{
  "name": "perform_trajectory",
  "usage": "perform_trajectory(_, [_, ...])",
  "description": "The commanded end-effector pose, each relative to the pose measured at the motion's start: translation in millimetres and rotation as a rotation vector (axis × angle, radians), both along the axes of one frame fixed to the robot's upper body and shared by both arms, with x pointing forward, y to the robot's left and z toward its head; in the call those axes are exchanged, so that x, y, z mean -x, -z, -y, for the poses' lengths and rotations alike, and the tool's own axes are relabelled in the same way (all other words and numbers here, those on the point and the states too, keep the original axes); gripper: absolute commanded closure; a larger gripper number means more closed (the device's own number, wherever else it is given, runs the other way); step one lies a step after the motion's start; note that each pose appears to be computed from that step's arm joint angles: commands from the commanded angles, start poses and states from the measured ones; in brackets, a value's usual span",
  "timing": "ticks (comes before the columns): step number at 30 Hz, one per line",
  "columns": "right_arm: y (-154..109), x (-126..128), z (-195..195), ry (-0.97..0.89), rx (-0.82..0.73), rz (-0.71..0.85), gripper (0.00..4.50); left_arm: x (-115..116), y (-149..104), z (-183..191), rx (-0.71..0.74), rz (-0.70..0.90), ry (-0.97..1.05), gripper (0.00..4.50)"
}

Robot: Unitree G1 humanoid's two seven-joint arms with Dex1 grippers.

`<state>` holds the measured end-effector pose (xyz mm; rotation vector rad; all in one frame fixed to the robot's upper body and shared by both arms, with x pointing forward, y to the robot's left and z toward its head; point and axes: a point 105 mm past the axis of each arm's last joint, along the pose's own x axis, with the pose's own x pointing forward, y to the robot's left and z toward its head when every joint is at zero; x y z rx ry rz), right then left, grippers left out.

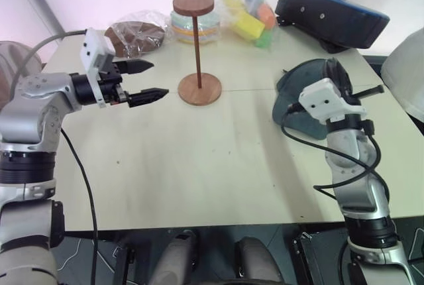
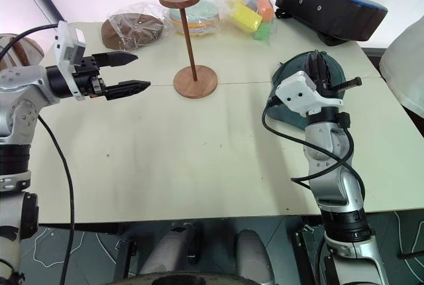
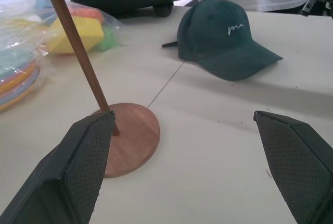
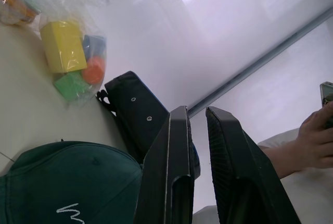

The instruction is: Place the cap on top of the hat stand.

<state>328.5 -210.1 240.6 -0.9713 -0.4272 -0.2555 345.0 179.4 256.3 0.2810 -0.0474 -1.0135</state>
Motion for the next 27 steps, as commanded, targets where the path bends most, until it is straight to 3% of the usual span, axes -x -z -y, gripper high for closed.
perform_trajectory(1, [3, 5, 8, -0.026, -0.146, -0.077, 3.99, 6, -13, -2, 0.013, 0.054, 0.005, 0.00])
perform_trajectory(6, [28, 11, 5, -0.120, -0.449, -0.279, 3.99, 6, -12, -1, 0.016, 0.048, 0.006, 0.00])
perform_trajectory(7, [31, 14, 3, -0.140, -0.477, -0.315, 3.75, 6, -11, -1, 0.016, 0.047, 0.008, 0.00])
perform_trajectory(9, [35, 19, -2, -0.174, -0.474, -0.377, 3.18, 6, -11, 0, 0.017, 0.044, 0.010, 0.00])
perform_trajectory(15, [56, 43, 2, -0.186, -0.426, -0.542, 0.25, 7, -6, 1, 0.016, 0.033, 0.015, 0.00])
perform_trajectory(16, [58, 46, 3, -0.182, -0.413, -0.554, 0.06, 7, -6, 1, 0.015, 0.032, 0.015, 0.00])
perform_trajectory(21, [67, 58, 15, -0.113, -0.229, -0.587, 0.06, 8, -3, 2, 0.018, 0.025, 0.018, 0.00])
perform_trajectory(24, [68, 60, 20, -0.062, 0.028, -0.559, 0.06, 8, -1, 3, 0.018, 0.023, 0.019, 0.00])
perform_trajectory(27, [69, 60, 22, -0.048, 0.105, -0.543, 0.06, 8, 0, 3, 0.019, 0.023, 0.019, 0.00])
